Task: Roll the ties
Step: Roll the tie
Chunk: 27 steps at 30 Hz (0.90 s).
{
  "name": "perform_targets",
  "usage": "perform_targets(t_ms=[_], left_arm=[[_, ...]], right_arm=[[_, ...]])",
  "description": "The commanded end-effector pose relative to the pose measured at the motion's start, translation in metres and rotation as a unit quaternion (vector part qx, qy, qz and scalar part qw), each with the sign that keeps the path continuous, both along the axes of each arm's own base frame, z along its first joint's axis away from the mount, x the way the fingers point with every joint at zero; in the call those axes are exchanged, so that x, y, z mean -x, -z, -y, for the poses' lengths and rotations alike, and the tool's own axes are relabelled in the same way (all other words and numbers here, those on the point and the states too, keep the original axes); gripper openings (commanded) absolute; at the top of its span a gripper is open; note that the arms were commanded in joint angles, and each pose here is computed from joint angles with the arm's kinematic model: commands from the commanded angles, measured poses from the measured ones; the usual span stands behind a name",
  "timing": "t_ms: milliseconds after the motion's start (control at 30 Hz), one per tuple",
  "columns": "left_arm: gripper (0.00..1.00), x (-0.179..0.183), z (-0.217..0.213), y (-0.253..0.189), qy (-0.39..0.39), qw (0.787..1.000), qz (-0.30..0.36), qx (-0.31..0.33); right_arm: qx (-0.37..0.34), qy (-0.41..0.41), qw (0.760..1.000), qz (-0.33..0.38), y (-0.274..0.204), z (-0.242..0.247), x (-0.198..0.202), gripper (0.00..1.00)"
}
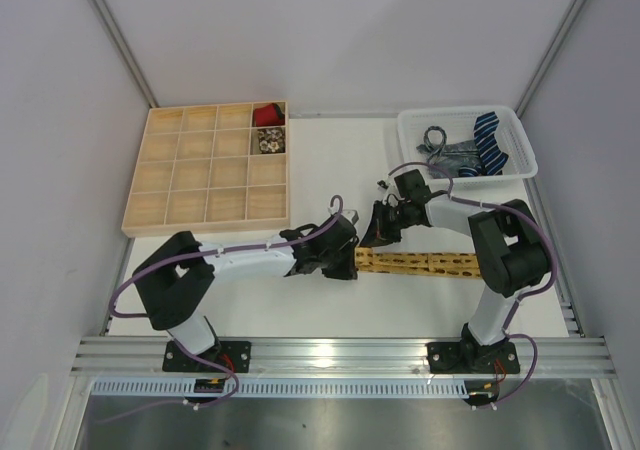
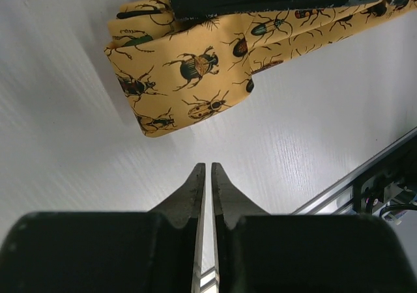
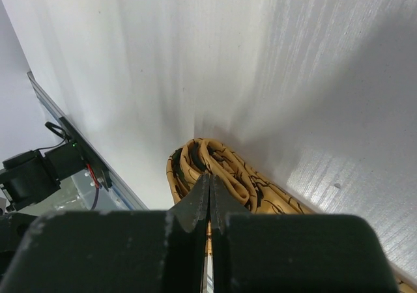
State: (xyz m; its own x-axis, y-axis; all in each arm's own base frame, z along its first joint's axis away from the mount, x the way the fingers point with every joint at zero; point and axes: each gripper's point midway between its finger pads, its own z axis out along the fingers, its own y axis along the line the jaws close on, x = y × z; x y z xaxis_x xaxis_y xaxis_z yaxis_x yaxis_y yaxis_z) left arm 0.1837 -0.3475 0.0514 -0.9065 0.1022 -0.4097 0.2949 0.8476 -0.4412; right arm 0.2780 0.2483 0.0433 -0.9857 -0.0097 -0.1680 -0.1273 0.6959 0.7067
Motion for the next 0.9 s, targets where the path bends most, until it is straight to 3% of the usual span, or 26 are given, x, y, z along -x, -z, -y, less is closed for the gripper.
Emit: perform_targets(t_ms=[0, 633, 867], left_arm=[[0.10, -0.008, 0.012, -0.022, 0.008, 0.999, 0.032, 0.025], [0.08, 0.008, 0.017, -0.006, 0.021, 1.000, 0.020, 0.007], [0.09, 0.007, 0.021, 0.000, 0.014, 1.000, 0.024, 0.002]], right_arm=[[-0.019, -0.008, 1.000, -0.009, -0.006, -0.005, 0.003, 0.00], [-0.002, 0.023, 0.999, 0.035, -0.035, -0.006, -0.033, 0.03], [0.030, 0.027, 0.999, 0.028, -0.010, -0.013, -0.051, 0.03]])
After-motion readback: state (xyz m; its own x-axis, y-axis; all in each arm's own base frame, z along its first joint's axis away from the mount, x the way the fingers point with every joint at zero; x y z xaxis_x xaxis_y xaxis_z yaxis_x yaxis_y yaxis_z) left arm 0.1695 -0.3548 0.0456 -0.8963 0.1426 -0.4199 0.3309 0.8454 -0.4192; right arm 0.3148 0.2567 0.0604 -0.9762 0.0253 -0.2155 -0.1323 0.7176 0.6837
